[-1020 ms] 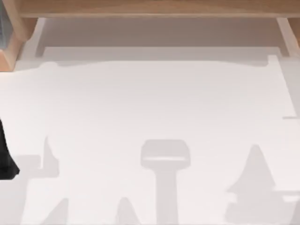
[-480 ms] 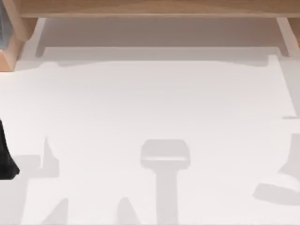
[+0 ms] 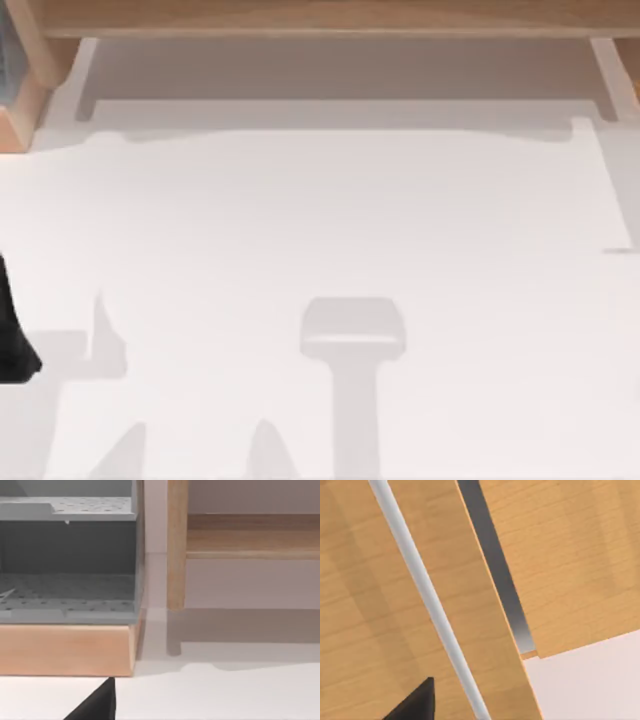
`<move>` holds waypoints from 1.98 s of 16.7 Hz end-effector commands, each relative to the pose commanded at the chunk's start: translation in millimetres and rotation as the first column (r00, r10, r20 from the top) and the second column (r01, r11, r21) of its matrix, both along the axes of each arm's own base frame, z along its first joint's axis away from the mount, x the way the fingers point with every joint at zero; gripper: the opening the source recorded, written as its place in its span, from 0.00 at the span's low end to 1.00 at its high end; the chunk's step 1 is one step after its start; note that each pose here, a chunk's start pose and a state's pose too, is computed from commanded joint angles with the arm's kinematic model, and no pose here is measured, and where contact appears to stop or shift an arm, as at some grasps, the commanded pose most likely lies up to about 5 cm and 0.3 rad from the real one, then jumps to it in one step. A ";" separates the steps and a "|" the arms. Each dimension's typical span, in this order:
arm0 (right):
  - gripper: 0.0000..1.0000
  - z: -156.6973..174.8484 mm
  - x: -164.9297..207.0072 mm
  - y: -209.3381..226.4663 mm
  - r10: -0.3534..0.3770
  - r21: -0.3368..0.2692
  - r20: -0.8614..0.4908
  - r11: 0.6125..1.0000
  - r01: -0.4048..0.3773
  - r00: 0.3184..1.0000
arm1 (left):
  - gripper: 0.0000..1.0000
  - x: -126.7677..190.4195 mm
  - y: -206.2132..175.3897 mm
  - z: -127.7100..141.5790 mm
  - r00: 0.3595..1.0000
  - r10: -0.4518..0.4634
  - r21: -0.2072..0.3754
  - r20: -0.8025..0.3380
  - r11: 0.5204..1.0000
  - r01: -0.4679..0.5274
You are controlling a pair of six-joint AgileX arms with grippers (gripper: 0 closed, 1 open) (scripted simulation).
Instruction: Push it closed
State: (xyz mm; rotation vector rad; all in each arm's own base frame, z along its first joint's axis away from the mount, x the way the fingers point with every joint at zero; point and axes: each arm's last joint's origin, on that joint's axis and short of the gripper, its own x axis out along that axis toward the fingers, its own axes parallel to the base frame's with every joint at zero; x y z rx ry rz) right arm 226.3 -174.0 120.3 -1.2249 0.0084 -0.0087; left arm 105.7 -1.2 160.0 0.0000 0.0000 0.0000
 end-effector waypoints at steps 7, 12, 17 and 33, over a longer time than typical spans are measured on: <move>1.00 -30.2 -1.2 -4.6 0.001 -0.328 -0.002 0.945 -0.002 1.000 | 1.00 0.0 0.0 0.0 1.000 0.000 0.000 0.000 1.000 0.000; 1.00 -30.9 -0.7 -3.3 0.006 -0.337 -0.003 0.942 -0.006 1.000 | 1.00 0.0 0.0 0.0 1.000 0.000 0.000 0.000 1.000 0.000; 1.00 -31.1 18.9 -4.9 0.001 -0.339 -0.002 0.941 -0.002 1.000 | 1.00 0.0 0.0 0.0 1.000 0.000 0.000 0.000 1.000 0.000; 0.17 -31.2 23.8 -4.9 0.001 -0.339 -0.002 0.941 -0.002 1.000 | 1.00 0.0 0.0 0.0 1.000 0.000 0.000 0.000 1.000 0.000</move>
